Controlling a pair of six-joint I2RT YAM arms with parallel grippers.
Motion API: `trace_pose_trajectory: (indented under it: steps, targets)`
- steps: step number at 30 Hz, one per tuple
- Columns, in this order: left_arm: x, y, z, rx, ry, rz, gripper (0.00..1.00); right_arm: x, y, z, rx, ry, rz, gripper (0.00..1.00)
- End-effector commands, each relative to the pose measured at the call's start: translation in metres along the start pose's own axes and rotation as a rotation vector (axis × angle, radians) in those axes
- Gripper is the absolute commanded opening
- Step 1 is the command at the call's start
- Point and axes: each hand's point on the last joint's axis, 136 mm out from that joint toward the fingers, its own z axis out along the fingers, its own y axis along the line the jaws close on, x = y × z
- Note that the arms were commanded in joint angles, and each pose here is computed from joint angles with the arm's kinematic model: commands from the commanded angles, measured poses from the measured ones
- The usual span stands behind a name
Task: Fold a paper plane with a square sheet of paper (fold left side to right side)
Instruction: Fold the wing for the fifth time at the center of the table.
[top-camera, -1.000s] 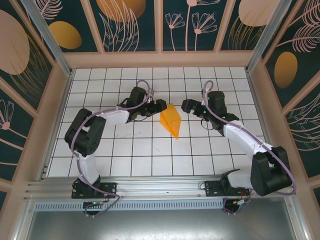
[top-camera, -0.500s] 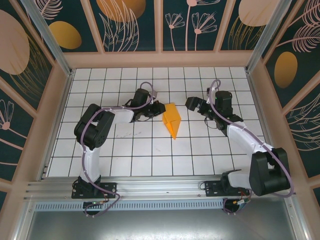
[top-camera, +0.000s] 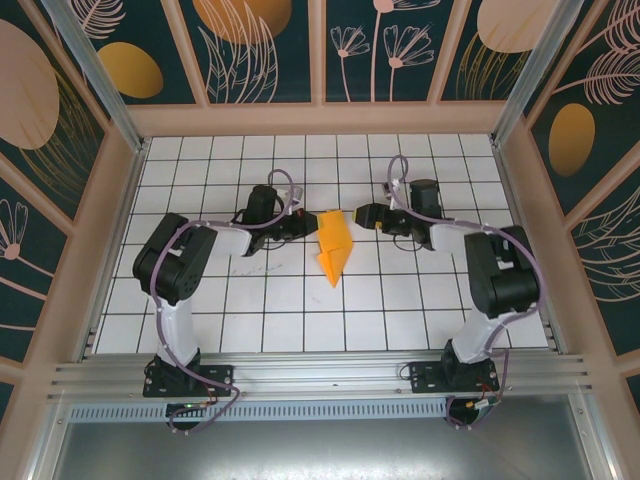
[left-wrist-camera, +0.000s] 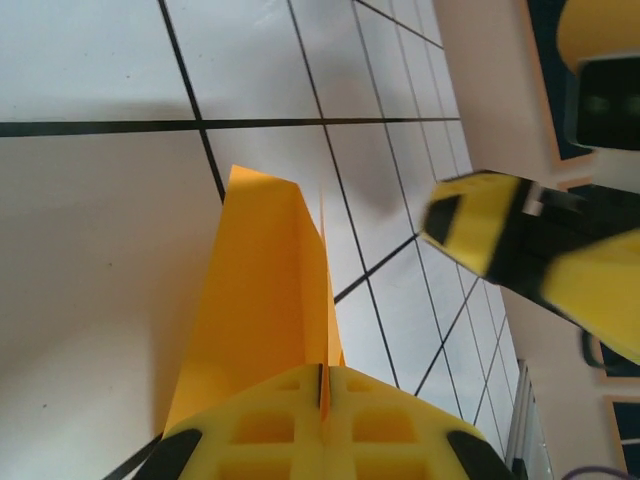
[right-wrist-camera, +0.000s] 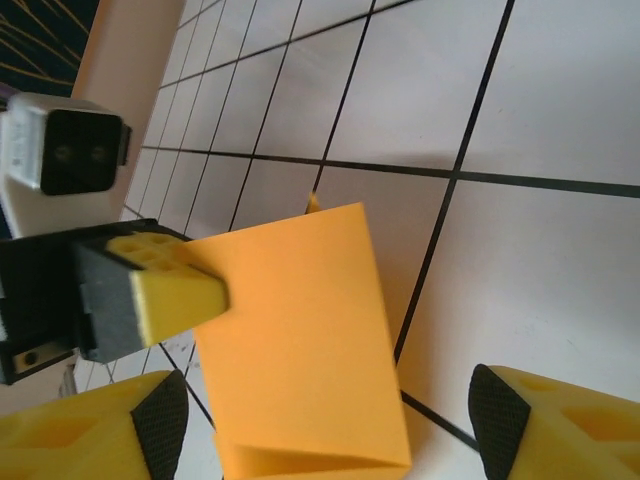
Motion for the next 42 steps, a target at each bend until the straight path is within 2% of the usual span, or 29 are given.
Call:
trace_pose_trajectory:
  steps: [1, 9, 15, 18, 23, 26, 28, 30, 33, 36, 38, 42]
  targets:
    - [-0.001, -0.026, -0.009, 0.106, -0.007, 0.112, 0.0, -0.012, 0.018, 0.01, -0.155, 0.011, -0.075, 0.75]
    - [0.004, -0.025, -0.008, 0.128, 0.011, 0.12, 0.0, 0.001, 0.021, 0.036, -0.233, 0.102, -0.041, 0.72]
    - [0.006, -0.02, -0.006, 0.12, 0.016, 0.113, 0.0, 0.008, 0.02, 0.041, -0.253, 0.125, -0.017, 0.64]
    - [0.006, -0.016, -0.004, 0.112, 0.019, 0.105, 0.0, 0.01, 0.023, 0.039, -0.261, 0.133, -0.017, 0.56]
    - [0.007, -0.007, -0.001, 0.086, 0.022, 0.092, 0.0, 0.016, 0.016, 0.035, -0.21, 0.138, -0.015, 0.33]
    - [0.006, -0.003, 0.001, 0.066, 0.022, 0.098, 0.07, 0.018, 0.014, 0.032, -0.19, 0.138, -0.008, 0.15]
    - [0.003, 0.0, -0.001, 0.038, 0.016, 0.11, 0.19, 0.019, 0.013, 0.031, -0.173, 0.14, -0.004, 0.07]
    - [-0.004, 0.002, -0.005, -0.008, -0.003, 0.133, 0.39, 0.019, 0.011, 0.029, -0.145, 0.139, 0.007, 0.05]
    - [-0.02, 0.001, -0.019, -0.09, -0.056, 0.194, 0.51, 0.019, 0.008, 0.027, -0.095, 0.144, 0.039, 0.04]
    - [-0.035, -0.009, -0.038, -0.174, -0.115, 0.269, 0.59, 0.019, 0.002, 0.026, -0.042, 0.152, 0.089, 0.03]
    - [-0.039, -0.02, -0.049, -0.194, -0.144, 0.316, 0.6, 0.02, 0.001, 0.027, -0.021, 0.163, 0.124, 0.03]
    - [-0.029, -0.036, -0.064, -0.211, -0.14, 0.359, 0.61, 0.021, 0.008, 0.034, -0.012, 0.189, 0.127, 0.07]
